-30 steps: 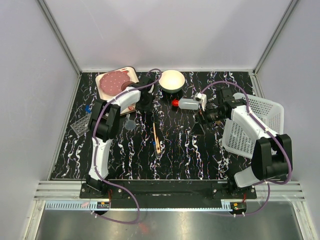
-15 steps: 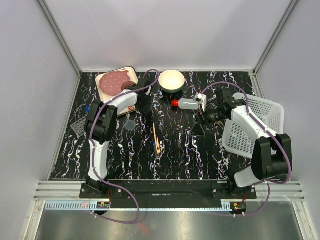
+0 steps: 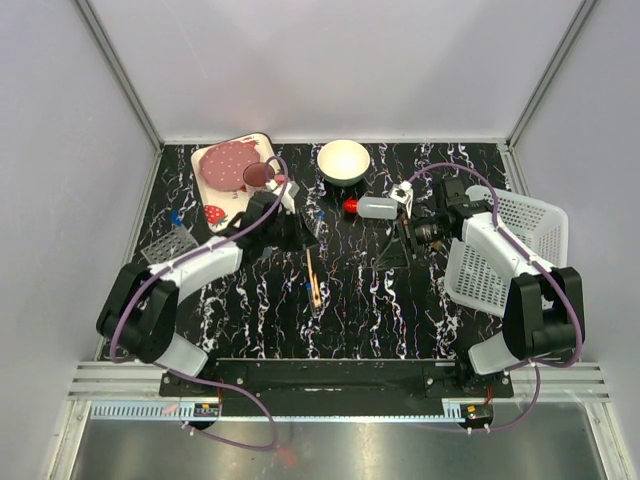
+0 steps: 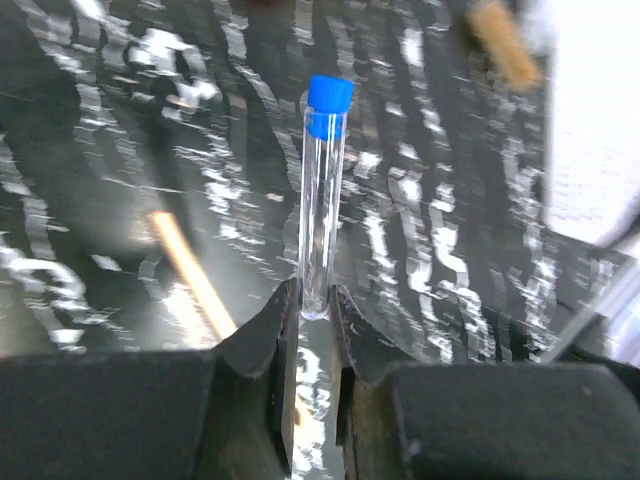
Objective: Organize the chemistry lab equipment
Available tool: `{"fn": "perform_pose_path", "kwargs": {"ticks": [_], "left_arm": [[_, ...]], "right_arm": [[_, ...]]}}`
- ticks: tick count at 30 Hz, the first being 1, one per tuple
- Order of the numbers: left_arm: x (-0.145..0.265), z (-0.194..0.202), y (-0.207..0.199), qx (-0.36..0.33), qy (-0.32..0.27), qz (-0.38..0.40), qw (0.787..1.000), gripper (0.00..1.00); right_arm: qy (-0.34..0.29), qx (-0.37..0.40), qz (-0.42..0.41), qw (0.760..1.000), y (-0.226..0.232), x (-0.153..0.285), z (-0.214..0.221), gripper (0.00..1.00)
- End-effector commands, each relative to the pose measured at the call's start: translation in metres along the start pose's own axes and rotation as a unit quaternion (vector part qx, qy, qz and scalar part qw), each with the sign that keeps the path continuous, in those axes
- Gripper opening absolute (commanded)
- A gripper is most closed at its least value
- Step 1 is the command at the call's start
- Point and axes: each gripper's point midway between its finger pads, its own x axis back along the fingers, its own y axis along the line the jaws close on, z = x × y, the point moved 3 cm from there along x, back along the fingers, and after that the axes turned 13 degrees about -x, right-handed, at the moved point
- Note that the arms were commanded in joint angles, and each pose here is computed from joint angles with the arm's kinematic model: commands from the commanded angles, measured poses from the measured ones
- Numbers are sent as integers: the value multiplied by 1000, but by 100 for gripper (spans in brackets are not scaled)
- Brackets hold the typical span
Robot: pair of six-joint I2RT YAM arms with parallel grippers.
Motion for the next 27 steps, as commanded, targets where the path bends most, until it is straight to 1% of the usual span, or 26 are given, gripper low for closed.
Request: {"fn": "perform_pose_path", "kwargs": {"ticks": [1, 2, 3, 4, 5, 6, 8, 9, 11, 12, 13, 14, 16, 17, 18, 20, 21, 24, 26, 27], "left_arm": [[19, -22, -70, 43, -121, 148, 981, 9], [28, -34, -83, 57, -155, 173, 971, 9], [30, -31, -97, 60, -160, 191, 967, 9], [31, -28, -102, 68, -168, 194, 964, 9], [37, -35, -114, 77, -187, 213, 956, 9], [38, -32, -127, 78, -187, 226, 953, 9], [43, -37, -142, 91, -209, 245, 942, 9], [44, -35, -152, 93, -210, 257, 939, 9], [47, -38, -160, 108, -225, 266, 931, 9], [47, -36, -166, 111, -224, 271, 930, 9], [46, -36, -167, 121, -229, 271, 927, 9], [46, -36, -169, 126, -231, 273, 925, 9], [46, -35, -172, 139, -239, 279, 920, 9], [46, -34, -171, 145, -241, 277, 919, 9], [45, -33, -170, 149, -242, 276, 918, 9], [45, -34, -171, 154, -243, 279, 916, 9], [45, -34, -172, 155, -243, 280, 916, 9], [46, -37, -176, 158, -247, 283, 913, 9], [45, -37, -178, 156, -246, 283, 914, 9], [46, -38, -179, 155, -248, 284, 913, 9]], "right_arm": [[-39, -33, -73, 996, 27, 1, -15, 100], [-57, -9, -74, 996, 25, 0, -25, 100], [-62, -60, -76, 993, 28, -1, -21, 100], [-75, -71, -70, 992, 29, -1, -25, 100], [-113, -31, -52, 992, 28, 2, -42, 100], [-121, -90, -50, 987, 27, 0, -39, 100], [-159, -91, -30, 983, 23, 2, -55, 100], [-161, -108, -35, 980, 27, 3, -62, 100], [-169, -116, -41, 978, 30, 4, -71, 99], [-172, -135, -48, 975, 33, 4, -73, 99], [-184, -122, -54, 974, 35, 6, -78, 99], [-190, -132, -53, 972, 33, 5, -78, 97], [-191, -150, -60, 968, 34, 5, -79, 91], [-185, -158, -64, 968, 33, 4, -79, 86], [-184, -163, -66, 967, 34, 3, -78, 79], [-183, -165, -66, 967, 33, 2, -76, 72], [-179, -167, -70, 967, 35, 0, -75, 65], [-167, -168, -81, 968, 41, -7, -73, 55], [-162, -159, -86, 970, 45, -11, -73, 51], [-156, -157, -90, 971, 48, -14, -72, 46]]}}
